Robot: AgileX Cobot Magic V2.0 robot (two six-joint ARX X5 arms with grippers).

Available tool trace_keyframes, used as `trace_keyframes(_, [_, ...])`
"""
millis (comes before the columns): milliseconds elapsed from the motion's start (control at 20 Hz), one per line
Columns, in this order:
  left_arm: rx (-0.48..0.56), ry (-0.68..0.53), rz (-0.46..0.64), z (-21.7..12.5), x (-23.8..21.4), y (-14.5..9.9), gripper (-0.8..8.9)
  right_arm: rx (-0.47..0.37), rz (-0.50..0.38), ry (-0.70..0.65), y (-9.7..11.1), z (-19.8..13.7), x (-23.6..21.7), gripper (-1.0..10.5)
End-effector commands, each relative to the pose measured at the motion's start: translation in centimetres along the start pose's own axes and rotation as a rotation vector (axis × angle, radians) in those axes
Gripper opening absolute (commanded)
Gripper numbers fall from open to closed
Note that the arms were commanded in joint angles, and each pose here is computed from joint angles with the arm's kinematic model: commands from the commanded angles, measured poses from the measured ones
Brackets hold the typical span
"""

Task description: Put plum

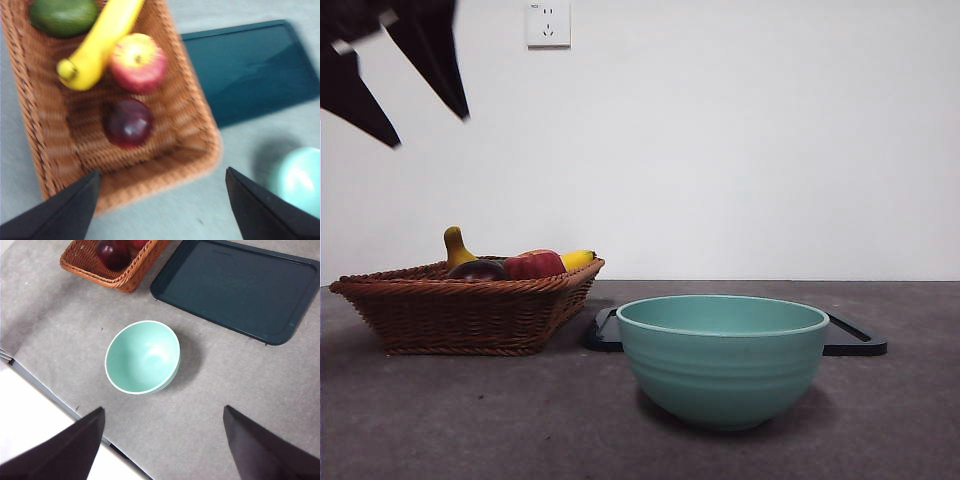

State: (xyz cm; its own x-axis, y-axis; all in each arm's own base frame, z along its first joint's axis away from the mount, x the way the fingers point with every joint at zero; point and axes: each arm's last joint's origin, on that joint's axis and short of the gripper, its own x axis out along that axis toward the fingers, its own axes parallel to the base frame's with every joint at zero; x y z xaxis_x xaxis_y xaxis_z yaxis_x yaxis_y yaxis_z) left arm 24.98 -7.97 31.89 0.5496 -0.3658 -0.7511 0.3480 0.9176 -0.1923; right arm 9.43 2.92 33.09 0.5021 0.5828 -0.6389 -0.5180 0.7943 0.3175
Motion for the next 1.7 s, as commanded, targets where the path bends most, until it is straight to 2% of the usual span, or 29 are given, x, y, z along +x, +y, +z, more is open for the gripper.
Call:
trace_keyframes(50, [0.037,0.041,0.047,1.4,2.6,0.2,4.06,-0.008,0.002,-0.020,0.2,0.4,-0.3,3.8])
trace_keyframes(450, [0.079,0.118,0.090,2.0,10.5,1.7,4.06,-0.005,0.002,-0.019,0.2,0.4,-0.3,3.8])
trace_keyframes(950, [0.077,0.199,0.090,0.9,15.5,2.7,4.06,-0.005,0.001,-0.020,0.2,0.4,-0.3,3.8])
trace_keyframes(1200, [0.081,0.206,0.087,0.7,16.0,2.6,3.89,-0.005,0.001,-0.020,0.2,0.4,-0.3,3.8])
trace_keyframes(1350, [0.084,0.210,0.083,0.7,16.0,2.4,2.71,-0.005,0.001,-0.020,0.2,0.4,-0.3,3.8])
trace_keyframes(1550, [0.077,0.212,0.068,0.8,15.2,1.9,2.70,-0.004,0.001,-0.020,0.2,0.4,-0.3,3.8])
trace_keyframes(1700, [0.098,0.170,0.053,1.4,12.9,0.8,2.70,-0.005,0.001,-0.020,0.2,0.4,-0.3,3.8])
